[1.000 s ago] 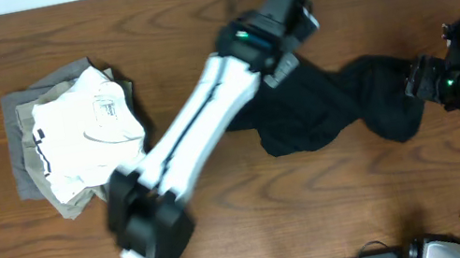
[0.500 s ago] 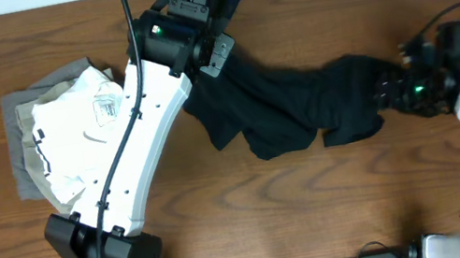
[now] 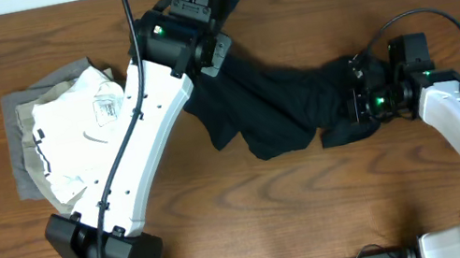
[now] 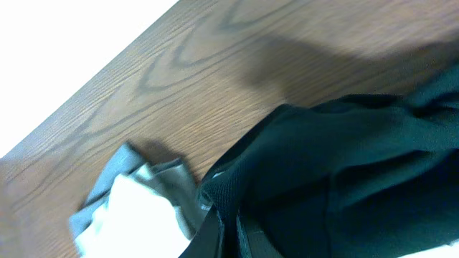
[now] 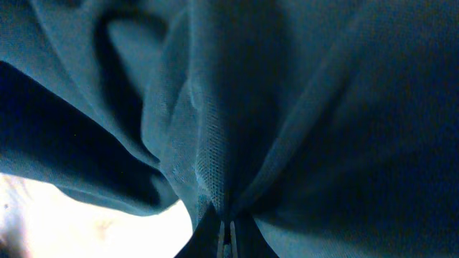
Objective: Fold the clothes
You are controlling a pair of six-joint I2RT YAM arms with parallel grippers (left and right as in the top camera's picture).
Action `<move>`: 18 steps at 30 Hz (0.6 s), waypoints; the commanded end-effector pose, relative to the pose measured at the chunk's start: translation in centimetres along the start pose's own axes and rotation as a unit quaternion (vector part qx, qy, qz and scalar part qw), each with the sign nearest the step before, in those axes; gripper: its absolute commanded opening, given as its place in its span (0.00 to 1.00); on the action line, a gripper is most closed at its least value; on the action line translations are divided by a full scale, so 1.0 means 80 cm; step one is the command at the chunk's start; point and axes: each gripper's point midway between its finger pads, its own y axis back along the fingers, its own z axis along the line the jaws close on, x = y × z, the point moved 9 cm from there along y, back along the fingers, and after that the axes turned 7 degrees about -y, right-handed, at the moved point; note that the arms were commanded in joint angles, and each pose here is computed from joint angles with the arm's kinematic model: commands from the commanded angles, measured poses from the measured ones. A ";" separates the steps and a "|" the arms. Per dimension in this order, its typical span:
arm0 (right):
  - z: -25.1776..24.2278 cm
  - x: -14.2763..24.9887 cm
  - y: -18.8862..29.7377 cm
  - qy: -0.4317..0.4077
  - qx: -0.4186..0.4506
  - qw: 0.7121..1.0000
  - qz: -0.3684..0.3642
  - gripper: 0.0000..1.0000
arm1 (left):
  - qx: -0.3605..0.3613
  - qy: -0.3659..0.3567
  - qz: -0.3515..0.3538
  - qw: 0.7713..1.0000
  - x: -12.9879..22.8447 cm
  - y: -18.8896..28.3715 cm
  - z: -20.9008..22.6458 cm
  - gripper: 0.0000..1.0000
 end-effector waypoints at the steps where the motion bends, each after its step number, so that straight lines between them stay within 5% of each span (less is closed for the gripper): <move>1: 0.007 -0.024 0.045 -0.003 -0.010 0.998 -0.061 0.01 | -0.081 0.033 0.001 0.996 0.008 0.025 0.025 0.06; 10: -0.029 -0.044 0.180 -0.096 0.029 0.965 -0.241 0.01 | -0.097 0.057 -0.050 0.992 0.022 0.086 0.045 0.06; 18: -0.049 -0.030 0.187 -0.134 0.046 0.964 -0.225 0.01 | -0.097 0.057 -0.051 0.992 0.043 0.118 0.051 0.06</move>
